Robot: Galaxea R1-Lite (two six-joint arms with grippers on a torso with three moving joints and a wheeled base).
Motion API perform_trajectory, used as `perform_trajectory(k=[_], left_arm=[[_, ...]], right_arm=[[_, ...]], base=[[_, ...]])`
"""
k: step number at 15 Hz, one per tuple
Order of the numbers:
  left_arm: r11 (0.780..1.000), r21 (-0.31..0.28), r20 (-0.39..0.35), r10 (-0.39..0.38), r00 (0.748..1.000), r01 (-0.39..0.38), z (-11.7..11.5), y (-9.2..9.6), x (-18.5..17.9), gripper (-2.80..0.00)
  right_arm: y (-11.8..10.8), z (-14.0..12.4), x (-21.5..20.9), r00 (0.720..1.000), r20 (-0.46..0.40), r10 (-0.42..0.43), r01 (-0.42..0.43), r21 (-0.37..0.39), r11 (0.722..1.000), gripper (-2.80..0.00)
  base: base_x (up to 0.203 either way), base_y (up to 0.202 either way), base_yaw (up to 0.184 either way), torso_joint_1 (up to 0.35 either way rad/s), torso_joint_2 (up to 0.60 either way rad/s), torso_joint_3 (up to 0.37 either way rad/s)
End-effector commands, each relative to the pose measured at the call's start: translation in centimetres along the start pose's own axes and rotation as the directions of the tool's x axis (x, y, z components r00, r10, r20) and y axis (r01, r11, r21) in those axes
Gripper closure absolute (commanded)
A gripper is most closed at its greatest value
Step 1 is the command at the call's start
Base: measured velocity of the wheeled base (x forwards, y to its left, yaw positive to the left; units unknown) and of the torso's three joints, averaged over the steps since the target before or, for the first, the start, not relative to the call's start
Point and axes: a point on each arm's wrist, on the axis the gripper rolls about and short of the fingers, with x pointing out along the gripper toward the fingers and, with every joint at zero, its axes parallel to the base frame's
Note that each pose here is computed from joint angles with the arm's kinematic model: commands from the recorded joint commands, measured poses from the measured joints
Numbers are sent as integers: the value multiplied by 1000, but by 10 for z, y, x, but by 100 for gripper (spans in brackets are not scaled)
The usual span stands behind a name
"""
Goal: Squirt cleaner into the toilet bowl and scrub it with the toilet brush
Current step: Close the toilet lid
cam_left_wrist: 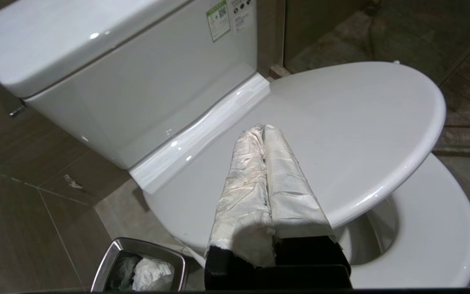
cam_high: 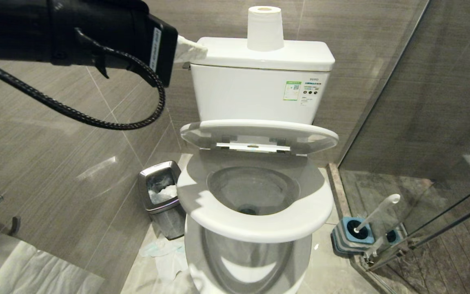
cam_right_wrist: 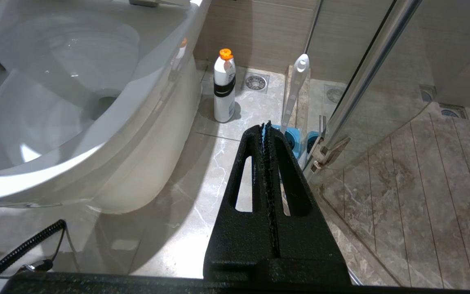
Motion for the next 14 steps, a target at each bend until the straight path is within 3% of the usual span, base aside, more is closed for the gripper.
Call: perform_trajectory(k=[1, 4, 8, 14], left_arm=[[1000, 5, -64, -18, 998, 18, -12, -5, 28, 0], [998, 37, -127, -36, 991, 41, -23, -8, 44, 0], [996, 32, -209, -80, 975, 89, -38, -17, 68, 0], [987, 20, -352, -141, 925, 159, -58, -34, 71, 0]], right_arm=[[0, 0, 0, 1000, -3, 0, 0, -1, 1000, 0], [0, 0, 0, 1000, -2, 0, 0, -1, 1000, 0], [0, 0, 0, 1000, -1, 0, 0, -1, 1000, 0], [0, 0, 0, 1000, -3, 0, 0, -1, 1000, 0]], base=[[0, 0, 0, 0, 0, 0], [0, 0, 0, 0, 0, 0], [0, 0, 0, 0, 0, 0], [0, 0, 0, 0, 0, 0]])
